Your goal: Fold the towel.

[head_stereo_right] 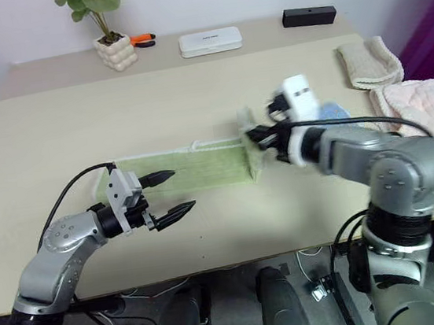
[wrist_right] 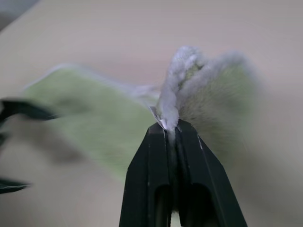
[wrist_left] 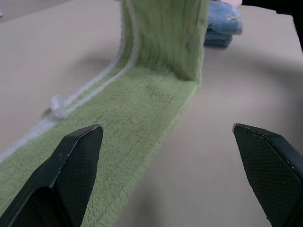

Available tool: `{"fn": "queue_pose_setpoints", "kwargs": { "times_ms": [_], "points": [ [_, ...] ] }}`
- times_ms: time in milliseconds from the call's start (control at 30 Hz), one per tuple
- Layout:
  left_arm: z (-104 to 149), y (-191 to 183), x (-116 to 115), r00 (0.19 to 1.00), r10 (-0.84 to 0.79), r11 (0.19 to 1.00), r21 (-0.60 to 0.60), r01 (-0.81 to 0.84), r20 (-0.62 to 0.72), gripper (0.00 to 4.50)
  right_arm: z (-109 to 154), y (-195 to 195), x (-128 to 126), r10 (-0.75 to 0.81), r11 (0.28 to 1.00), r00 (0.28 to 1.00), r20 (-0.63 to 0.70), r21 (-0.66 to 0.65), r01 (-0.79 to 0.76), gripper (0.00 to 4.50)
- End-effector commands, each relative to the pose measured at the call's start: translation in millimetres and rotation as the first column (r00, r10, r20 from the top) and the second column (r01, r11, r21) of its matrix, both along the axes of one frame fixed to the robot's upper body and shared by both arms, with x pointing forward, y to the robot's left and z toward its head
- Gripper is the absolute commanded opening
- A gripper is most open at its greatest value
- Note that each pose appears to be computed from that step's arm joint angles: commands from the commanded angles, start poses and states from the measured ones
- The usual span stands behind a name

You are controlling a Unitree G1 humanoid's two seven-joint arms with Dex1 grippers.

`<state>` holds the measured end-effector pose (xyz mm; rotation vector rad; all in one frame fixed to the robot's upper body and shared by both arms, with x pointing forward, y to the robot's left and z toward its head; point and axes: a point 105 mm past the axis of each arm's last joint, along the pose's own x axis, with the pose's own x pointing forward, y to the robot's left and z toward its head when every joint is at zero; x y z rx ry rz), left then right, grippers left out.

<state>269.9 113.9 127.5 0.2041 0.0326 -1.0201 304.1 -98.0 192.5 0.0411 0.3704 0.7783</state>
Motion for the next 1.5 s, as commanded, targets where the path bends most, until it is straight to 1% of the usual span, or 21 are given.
{"fn": "queue_pose_setpoints", "kwargs": {
  "times_ms": [33, 133, 233, 333, 433, 533, 633, 700, 767, 833, 867, 967, 1000, 1033, 1100, 1167, 1333, 1433, 1467, 1500],
  "points": [
    [9.7, 0.2, -2.9, 0.999, 0.012, 1.000, -0.008, -0.012, 0.047, 4.50, -13.9, 32.6, 5.1, 0.089, 0.996, 0.996, 0.005, 0.012, -0.089, 0.04],
    [8.8, 2.0, -5.8, 0.999, 0.027, 1.000, -0.008, -0.027, 0.042, 4.50, -32.8, 57.8, 19.7, 0.104, 0.994, 0.994, -0.037, 0.046, -0.102, 0.04],
    [8.2, 1.7, -7.2, 0.998, 0.038, 0.999, -0.006, -0.037, 0.042, 4.50, -42.7, 64.8, 28.3, 0.093, 0.994, 0.995, -0.044, 0.053, -0.091, 0.04],
    [8.9, 3.5, -9.7, 0.997, 0.061, 0.998, -0.011, -0.061, 0.042, 4.50, -49.3, 65.8, 28.8, 0.095, 0.994, 0.994, -0.050, 0.056, -0.092, 0.04],
    [8.1, 6.3, -12.0, 0.996, 0.079, 0.997, -0.012, -0.079, 0.035, 4.50, -44.7, 63.4, 22.1, 0.121, 0.989, 0.991, -0.052, 0.092, -0.116, 1.02],
    [6.6, 11.2, -10.5, 0.994, 0.101, 0.995, -0.005, -0.101, 0.031, 4.50, -25.2, 58.3, 15.1, 0.159, 0.981, 0.987, 0.027, 0.108, -0.161, 2.47],
    [9.5, 23.9, -4.1, 0.987, 0.158, 0.987, -0.012, -0.158, 0.037, 4.50, -3.9, 50.2, 6.5, 0.192, 0.972, 0.976, 0.104, 0.116, -0.203, 3.92],
    [11.6, 34.8, 0.8, 0.978, 0.204, 0.979, -0.018, -0.204, 0.042, 4.50, 4.7, 43.9, 5.0, 0.193, 0.971, 0.971, 0.144, 0.115, -0.210, 3.92],
    [14.0, 48.0, 6.4, 0.964, 0.261, 0.965, -0.025, -0.260, 0.053, 4.50, 9.7, 34.3, 12.1, 0.154, 0.979, 0.971, 0.184, 0.102, -0.175, 3.92],
    [15.4, 60.2, 12.3, 0.941, 0.329, 0.944, -0.029, -0.328, 0.077, 4.50, 5.1, 21.8, 30.5, 0.066, 0.995, 0.975, 0.214, 0.061, -0.081, 3.27],
    [14.6, 67.0, 16.4, 0.922, 0.376, 0.927, -0.030, -0.375, 0.090, 4.50, -1.2, 20.2, 35.9, 0.065, 0.998, 0.969, 0.238, 0.007, -0.069, 2.96],
    [12.4, 79.0, 22.4, 0.881, 0.465, 0.885, -0.063, -0.461, 0.087, 4.50, -19.8, 29.0, 42.7, 0.133, 0.988, 0.945, 0.299, -0.114, -0.103, 1.39],
    [12.7, 79.8, 22.0, 0.876, 0.476, 0.879, -0.084, -0.470, 0.079, 4.50, -27.1, 32.1, 44.7, 0.145, 0.986, 0.943, 0.300, -0.126, -0.111, 0.83],
    [12.7, 80.8, 20.9, 0.871, 0.486, 0.872, -0.100, -0.479, 0.069, 4.50, -37.8, 35.3, 47.2, 0.150, 0.984, 0.944, 0.294, -0.139, -0.113, 0.40],
    [10.2, 82.2, 17.0, 0.863, 0.501, 0.863, -0.106, -0.494, 0.060, 4.50, -67.0, 43.8, 47.8, 0.188, 0.973, 0.948, 0.258, -0.179, -0.144, 0.40],
    [8.2, 83.3, 13.3, 0.856, 0.514, 0.855, -0.108, -0.507, 0.053, 4.50, -89.7, 48.8, 45.8, 0.215, 0.964, 0.951, 0.221, -0.201, -0.172, 0.40],
    [6.0, 86.8, 3.2, 0.845, 0.534, 0.842, -0.114, -0.527, 0.034, 4.50, -118.5, 49.6, 37.6, 0.275, 0.934, 0.943, 0.187, -0.283, -0.216, 0.40],
    [-1.4, 90.7, -6.4, 0.837, 0.548, 0.834, -0.081, -0.545, 0.010, 4.50, -102.2, 45.3, 42.9, 0.264, 0.938, 0.927, 0.265, -0.294, -0.183, 0.40],
    [-3.7, 92.0, -12.0, 0.832, 0.554, 0.829, -0.082, -0.554, -0.016, 4.50, -81.5, 45.4, 46.3, 0.250, 0.953, 0.917, 0.310, -0.248, -0.176, 0.40],
    [-6.8, 93.5, -17.2, 0.824, 0.564, 0.819, -0.091, -0.567, -0.059, 4.50, -59.8, 46.2, 47.3, 0.249, 0.961, 0.900, 0.357, -0.206, -0.185, 0.63]
  ]
}}
